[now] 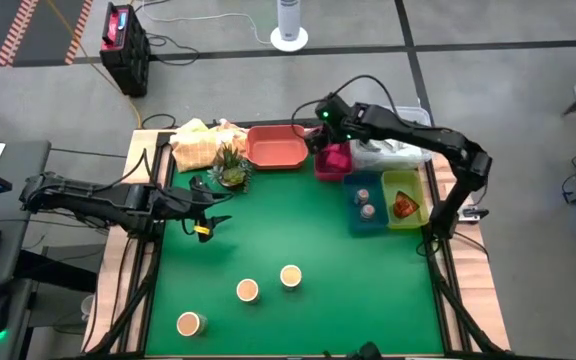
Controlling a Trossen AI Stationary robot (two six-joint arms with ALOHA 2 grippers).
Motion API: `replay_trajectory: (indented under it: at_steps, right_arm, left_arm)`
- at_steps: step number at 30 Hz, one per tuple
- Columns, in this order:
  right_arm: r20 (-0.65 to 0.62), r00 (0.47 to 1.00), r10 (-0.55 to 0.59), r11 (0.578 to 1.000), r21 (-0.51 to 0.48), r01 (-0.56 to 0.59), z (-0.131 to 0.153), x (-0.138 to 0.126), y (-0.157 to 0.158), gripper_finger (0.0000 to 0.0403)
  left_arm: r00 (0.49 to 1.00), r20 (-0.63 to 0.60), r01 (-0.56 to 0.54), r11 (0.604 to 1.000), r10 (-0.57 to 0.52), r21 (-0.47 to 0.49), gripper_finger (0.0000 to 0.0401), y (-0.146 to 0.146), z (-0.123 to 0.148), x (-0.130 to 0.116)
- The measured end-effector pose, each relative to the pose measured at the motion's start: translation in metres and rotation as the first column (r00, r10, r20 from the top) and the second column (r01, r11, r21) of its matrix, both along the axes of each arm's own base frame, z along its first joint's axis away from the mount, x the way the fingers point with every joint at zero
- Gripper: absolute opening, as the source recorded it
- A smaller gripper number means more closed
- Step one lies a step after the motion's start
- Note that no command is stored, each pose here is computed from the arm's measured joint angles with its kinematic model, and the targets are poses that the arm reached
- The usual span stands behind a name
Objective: Sort spices by type
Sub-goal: Put the red seasoning can into the pink bin
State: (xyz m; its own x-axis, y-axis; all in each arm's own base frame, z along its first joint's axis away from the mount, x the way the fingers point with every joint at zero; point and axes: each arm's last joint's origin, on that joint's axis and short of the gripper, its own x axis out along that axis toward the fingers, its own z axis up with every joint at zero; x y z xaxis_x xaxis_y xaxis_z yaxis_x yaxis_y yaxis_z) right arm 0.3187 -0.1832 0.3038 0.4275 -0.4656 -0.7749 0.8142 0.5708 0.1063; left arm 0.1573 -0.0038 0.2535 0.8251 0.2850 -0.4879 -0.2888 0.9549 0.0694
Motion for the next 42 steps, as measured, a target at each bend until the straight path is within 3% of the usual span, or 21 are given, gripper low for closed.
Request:
replay_trajectory:
  at_steps: [3, 9, 17, 24, 34, 42]
  right_arm:
    - [-0.048, 0.999, -0.011, 0.999, 0.037, 0.012, -0.018, 0.005, -0.008, 0.0246]
    - [-0.046, 0.999, 0.009, 1.000, 0.023, -0.008, -0.025, 0.025, -0.020, 0.0245]
    - [-0.318, 0.946, -0.062, 0.998, -0.005, 0.064, -0.036, 0.026, -0.024, 0.0245]
    - [-0.298, 0.952, -0.074, 0.997, -0.043, 0.064, -0.022, 0.034, -0.014, 0.0245]
    - [-0.287, 0.934, -0.213, 0.969, 0.061, 0.240, -0.028, 0.023, -0.014, 0.0245]
    - [-0.245, 0.896, -0.370, 0.908, 0.112, 0.405, -0.029, 0.022, -0.009, 0.0245]
  left_arm:
    - [1.000, 0.013, 0.003, 1.000, -0.003, 0.004, 0.0286, 0.000, 0.001, 0.001]
    - [1.000, 0.003, 0.014, 1.000, -0.014, 0.018, 0.0286, 0.000, 0.001, 0.001]
    - [0.998, -0.052, 0.045, 0.999, -0.044, 0.016, 0.0286, -0.001, -0.003, -0.002]
    - [0.995, -0.081, 0.060, 0.998, -0.057, 0.035, 0.0286, -0.001, 0.006, -0.004]
    - [0.993, -0.099, 0.078, 0.995, -0.071, 0.060, 0.0286, 0.000, 0.010, -0.005]
    - [0.990, -0.102, 0.106, 0.994, -0.102, 0.037, 0.0286, -0.001, 0.010, -0.005]
